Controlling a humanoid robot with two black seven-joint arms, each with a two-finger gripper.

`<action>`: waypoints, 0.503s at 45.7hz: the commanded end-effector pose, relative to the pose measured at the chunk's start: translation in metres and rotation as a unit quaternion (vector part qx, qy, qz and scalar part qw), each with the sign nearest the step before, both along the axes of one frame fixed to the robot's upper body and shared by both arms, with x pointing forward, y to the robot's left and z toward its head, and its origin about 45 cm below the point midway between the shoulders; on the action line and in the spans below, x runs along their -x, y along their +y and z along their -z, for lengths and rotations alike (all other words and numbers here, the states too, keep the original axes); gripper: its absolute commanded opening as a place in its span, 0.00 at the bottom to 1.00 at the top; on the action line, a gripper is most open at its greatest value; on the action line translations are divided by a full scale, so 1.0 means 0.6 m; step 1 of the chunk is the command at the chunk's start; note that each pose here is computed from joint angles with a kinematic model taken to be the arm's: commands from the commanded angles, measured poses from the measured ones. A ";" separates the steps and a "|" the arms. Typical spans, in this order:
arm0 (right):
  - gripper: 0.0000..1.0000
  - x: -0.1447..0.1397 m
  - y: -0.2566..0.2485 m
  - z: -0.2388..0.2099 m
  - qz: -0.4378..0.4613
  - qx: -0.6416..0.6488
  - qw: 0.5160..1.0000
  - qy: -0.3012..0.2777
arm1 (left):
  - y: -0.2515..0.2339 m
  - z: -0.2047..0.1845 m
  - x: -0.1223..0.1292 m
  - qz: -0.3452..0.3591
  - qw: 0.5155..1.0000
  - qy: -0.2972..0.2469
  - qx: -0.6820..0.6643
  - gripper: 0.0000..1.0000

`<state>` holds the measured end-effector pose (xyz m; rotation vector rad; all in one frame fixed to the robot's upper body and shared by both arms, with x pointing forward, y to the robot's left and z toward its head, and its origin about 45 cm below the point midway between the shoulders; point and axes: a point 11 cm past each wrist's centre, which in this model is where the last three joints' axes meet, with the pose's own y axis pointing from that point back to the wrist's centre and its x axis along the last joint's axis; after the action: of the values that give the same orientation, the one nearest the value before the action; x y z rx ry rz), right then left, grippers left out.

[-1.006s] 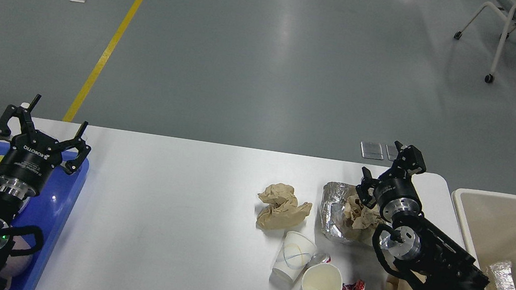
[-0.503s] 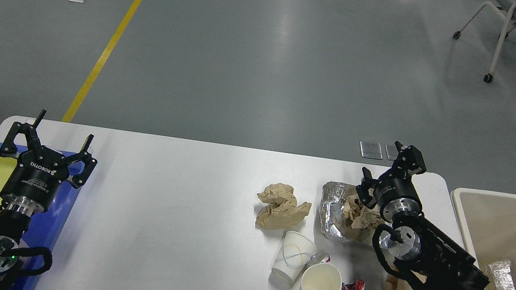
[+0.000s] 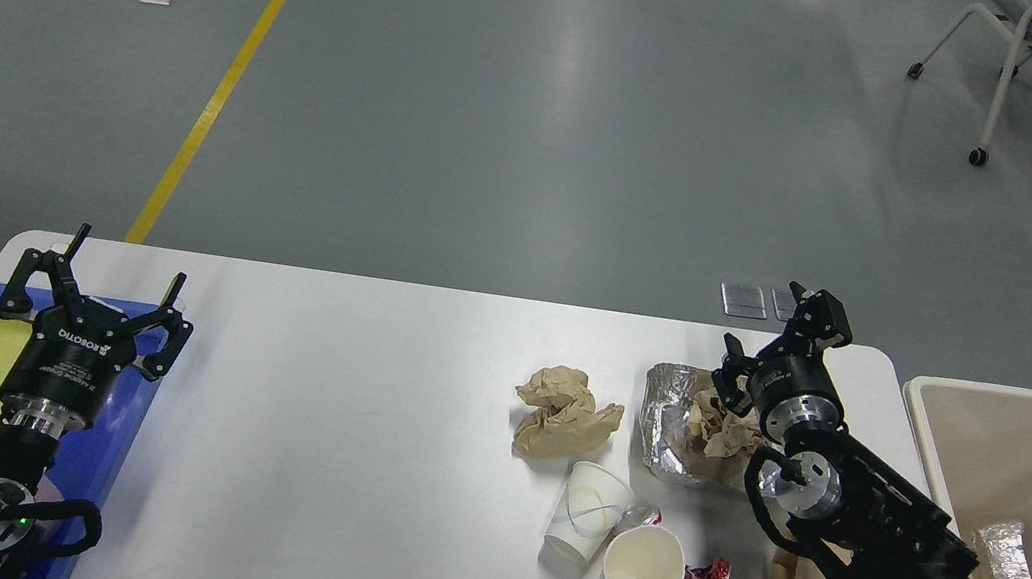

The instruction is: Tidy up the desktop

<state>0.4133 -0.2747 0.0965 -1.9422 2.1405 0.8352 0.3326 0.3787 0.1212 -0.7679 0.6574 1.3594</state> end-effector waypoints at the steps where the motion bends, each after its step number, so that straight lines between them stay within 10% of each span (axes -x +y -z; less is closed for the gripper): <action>1: 1.00 0.000 0.000 0.000 0.000 0.000 1.000 0.000 | 0.000 0.000 0.000 0.000 1.000 0.000 0.000 0.96; 23: 1.00 0.001 0.000 0.001 0.000 0.000 1.000 0.000 | 0.000 0.000 0.000 0.000 1.000 0.000 0.000 0.96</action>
<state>0.4133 -0.2747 0.0965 -1.9422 2.1405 0.8352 0.3327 0.3785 0.1212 -0.7673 0.6580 1.3589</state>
